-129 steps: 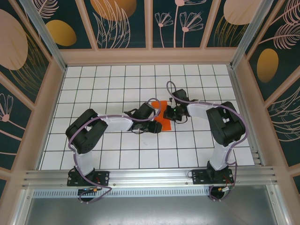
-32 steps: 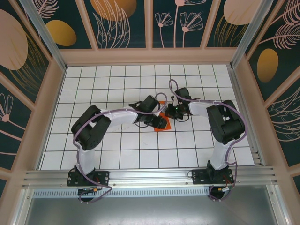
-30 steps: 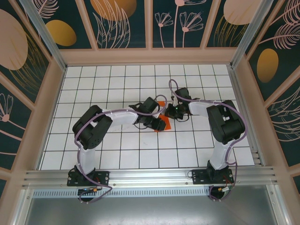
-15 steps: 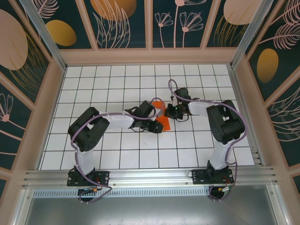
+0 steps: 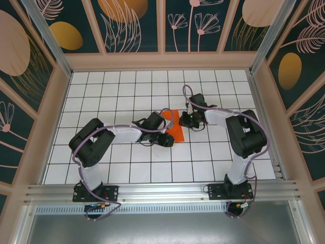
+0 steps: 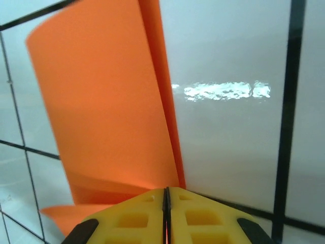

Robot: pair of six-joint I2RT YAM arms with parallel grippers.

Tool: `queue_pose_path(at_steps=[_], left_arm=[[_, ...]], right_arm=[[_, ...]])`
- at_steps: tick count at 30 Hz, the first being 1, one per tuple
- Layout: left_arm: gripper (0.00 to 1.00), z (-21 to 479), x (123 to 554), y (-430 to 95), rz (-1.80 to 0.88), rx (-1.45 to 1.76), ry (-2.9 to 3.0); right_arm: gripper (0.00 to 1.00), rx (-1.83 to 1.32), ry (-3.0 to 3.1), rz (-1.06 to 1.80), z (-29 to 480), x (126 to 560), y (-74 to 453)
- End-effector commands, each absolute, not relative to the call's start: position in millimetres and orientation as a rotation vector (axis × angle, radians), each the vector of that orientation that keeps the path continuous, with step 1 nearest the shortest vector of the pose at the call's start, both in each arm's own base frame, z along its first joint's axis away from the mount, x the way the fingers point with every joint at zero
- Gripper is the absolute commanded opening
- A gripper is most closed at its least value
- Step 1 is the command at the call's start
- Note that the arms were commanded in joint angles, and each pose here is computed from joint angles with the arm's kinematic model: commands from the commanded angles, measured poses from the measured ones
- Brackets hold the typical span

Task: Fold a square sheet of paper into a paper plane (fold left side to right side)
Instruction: Fold the triangle a second time at the center of the table.

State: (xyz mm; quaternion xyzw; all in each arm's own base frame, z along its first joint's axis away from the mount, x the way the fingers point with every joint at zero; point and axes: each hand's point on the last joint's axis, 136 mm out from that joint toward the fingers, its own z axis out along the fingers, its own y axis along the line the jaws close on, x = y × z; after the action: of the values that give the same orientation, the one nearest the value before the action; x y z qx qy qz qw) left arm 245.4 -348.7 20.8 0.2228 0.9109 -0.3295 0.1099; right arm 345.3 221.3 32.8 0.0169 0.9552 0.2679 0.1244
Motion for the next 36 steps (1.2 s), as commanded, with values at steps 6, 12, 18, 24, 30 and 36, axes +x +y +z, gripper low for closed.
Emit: queue_pose_path(at_steps=[6, 12, 18, 24, 30, 36], left_arm=[[0.35, -7.7, 225.6, -327.0, -0.884, 0.617, 2.838], [0.35, -7.0, 226.8, -327.8, -0.885, 0.618, 2.836], [0.35, -9.7, 226.8, -325.7, -0.866, 0.615, 2.844], [0.35, -14.2, 224.8, -321.9, -0.849, 0.608, 2.863], [0.35, -21.4, 221.3, -317.7, -0.828, 0.605, 2.887], [0.35, -35.4, 215.9, -308.9, -0.785, 0.588, 2.930]], right_arm=[[0.10, -0.027, 2.728, 0.860, 65.8, 324.6, 244.5], [0.09, -0.048, 2.751, 0.902, 54.6, 314.8, 263.7], [0.09, -0.043, 2.800, 0.883, 30.3, 309.5, 265.0], [0.09, -0.047, 2.825, 0.817, 12.1, 312.4, 258.4], [0.09, -0.041, 2.850, 0.716, -1.1, 319.2, 242.4], [0.09, -0.001, 2.817, 0.688, 2.3, 335.0, 216.7]])
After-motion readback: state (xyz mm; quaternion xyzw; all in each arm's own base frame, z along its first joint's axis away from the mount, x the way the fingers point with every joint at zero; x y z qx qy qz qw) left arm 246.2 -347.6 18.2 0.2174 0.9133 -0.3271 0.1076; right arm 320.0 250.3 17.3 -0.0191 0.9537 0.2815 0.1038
